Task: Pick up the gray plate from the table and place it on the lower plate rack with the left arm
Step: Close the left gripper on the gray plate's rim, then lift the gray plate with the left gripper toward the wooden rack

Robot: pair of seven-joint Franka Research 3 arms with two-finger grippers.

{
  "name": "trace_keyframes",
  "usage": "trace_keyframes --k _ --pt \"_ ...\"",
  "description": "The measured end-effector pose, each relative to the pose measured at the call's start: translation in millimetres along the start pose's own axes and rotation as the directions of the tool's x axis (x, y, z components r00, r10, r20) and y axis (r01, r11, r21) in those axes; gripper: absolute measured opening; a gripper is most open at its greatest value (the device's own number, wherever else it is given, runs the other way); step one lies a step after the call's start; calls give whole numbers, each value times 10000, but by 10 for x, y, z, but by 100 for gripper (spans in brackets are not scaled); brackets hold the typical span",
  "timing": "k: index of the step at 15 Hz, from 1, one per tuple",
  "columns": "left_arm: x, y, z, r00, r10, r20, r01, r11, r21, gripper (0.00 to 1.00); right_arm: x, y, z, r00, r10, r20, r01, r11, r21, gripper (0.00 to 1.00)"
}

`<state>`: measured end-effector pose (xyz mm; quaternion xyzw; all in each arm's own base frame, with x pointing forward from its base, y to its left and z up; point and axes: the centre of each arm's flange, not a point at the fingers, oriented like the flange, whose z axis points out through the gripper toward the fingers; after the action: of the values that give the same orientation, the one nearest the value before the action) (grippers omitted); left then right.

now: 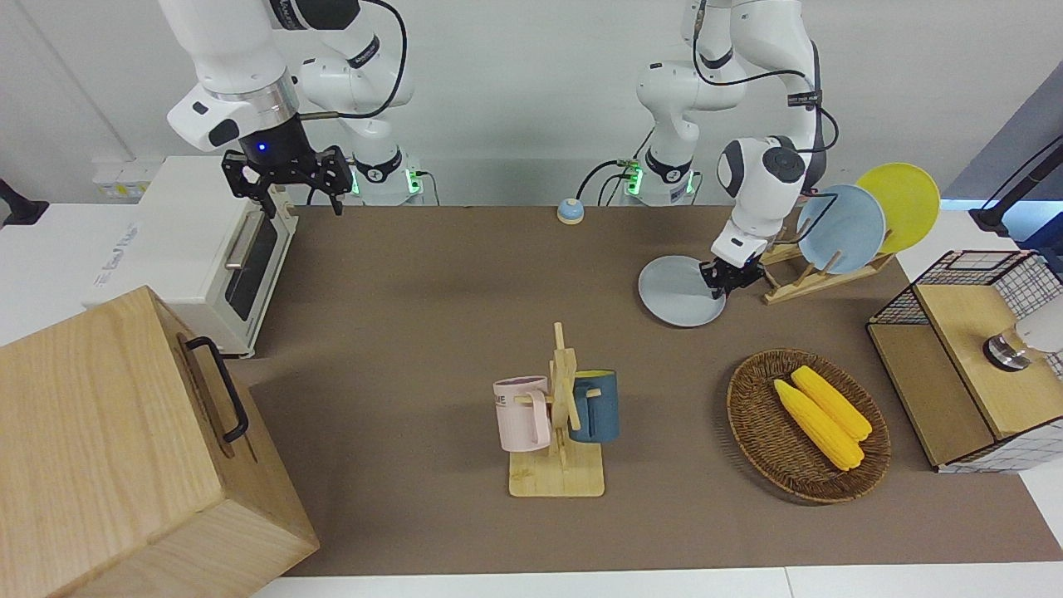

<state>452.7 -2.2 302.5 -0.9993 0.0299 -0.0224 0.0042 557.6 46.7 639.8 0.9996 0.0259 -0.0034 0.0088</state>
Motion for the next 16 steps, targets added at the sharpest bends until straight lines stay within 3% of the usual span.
trace_keyframes --k 6,16 --pt "-3 15 -29 10000 35 -45 -35 10000 -1 2 0 0 0 10000 0 0 0 10000 0 99" --pt "10 10 -145 10000 28 71 -27 10000 -12 2 0 0 0 10000 0 0 0 10000 0 99"
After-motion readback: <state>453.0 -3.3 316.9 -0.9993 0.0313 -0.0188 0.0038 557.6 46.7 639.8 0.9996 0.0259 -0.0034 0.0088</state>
